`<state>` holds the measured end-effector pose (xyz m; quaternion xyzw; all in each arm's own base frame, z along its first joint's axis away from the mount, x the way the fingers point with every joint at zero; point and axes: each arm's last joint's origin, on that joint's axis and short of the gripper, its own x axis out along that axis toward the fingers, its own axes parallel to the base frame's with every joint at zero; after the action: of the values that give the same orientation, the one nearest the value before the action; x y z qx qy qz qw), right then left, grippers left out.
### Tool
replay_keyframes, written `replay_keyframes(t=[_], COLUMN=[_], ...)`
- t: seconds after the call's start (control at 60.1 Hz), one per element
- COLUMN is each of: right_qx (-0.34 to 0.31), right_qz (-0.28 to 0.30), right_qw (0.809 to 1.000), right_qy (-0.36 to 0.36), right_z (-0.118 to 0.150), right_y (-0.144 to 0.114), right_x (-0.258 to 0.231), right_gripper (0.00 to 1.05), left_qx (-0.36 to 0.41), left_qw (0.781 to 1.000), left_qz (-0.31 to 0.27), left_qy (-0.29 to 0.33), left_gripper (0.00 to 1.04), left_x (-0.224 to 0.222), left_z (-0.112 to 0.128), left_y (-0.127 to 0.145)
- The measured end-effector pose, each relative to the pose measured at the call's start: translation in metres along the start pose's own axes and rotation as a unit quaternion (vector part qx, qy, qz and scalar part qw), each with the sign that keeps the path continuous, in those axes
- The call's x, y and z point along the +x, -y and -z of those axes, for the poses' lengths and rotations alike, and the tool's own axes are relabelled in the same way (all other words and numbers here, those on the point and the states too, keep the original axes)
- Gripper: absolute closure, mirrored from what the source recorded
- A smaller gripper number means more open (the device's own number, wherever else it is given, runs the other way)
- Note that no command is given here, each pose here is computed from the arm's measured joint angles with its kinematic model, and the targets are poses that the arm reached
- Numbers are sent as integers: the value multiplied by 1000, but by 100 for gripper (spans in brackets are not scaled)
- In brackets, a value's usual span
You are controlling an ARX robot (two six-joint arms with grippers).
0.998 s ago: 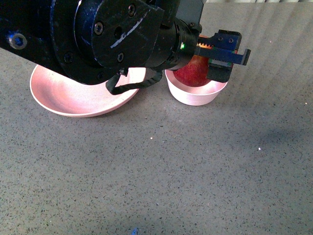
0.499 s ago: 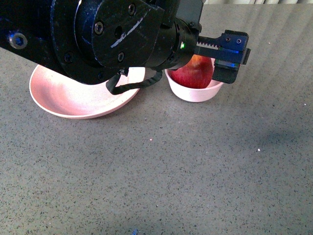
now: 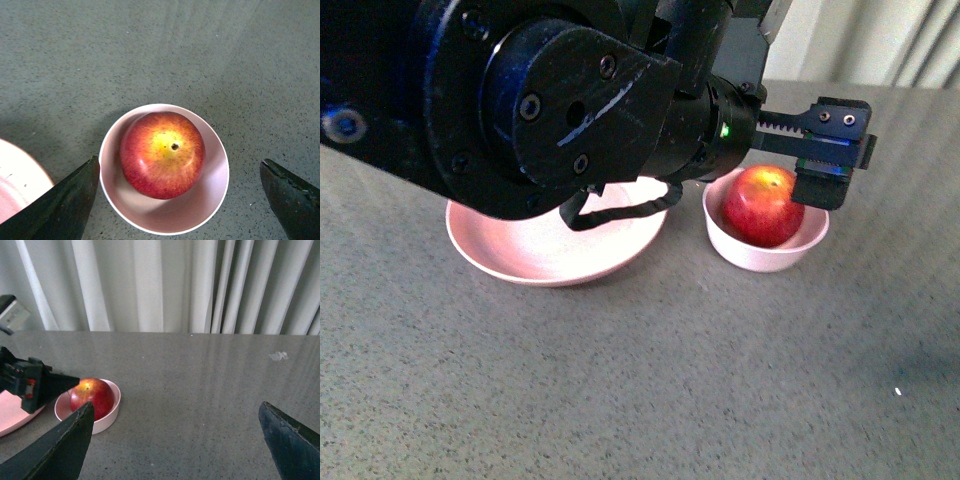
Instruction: Move apple from plate to bowl
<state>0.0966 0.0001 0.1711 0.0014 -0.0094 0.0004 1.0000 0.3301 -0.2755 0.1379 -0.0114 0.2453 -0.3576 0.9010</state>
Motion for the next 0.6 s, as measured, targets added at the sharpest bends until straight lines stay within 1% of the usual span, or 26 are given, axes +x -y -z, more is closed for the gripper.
replay_keyframes(t=[0.15,0.216,0.283,0.433,0.499,0.516,0.532,0.566,0.599], right_qx=[0,0,0,0,0,0,0,0,0], right_qz=[0,0,0,0,0,0,0,-1,0], right_qw=[1000,1000,1000,1000,1000,1000,1000,1000,1000], right_qy=[0,0,0,0,0,0,0,0,0], right_z=[0,0,0,0,0,0,0,0,0], right_y=[0,0,0,0,0,0,0,0,0], right_x=[0,0,0,0,0,0,0,0,0], right_gripper=[9,9,9,9,9,9,9,9,9], left_qx=[-15,-25,-38,-78,-89,-86,-77,-50,-33], left_qw=[999,999,997,988,984,982,974,952,931], left_qz=[-4,-9,-30,-103,-126,-143,-177,-251,-302], left_qy=[28,41,55,80,88,94,117,167,202], left_gripper=[9,9,9,9,9,10,13,20,27], left_x=[-31,-47,-64,-114,-131,-135,-140,-152,-167], left_z=[-10,-14,-16,-7,-3,-1,1,7,17], left_y=[-8,-18,-35,-92,-107,-110,-115,-122,-129])
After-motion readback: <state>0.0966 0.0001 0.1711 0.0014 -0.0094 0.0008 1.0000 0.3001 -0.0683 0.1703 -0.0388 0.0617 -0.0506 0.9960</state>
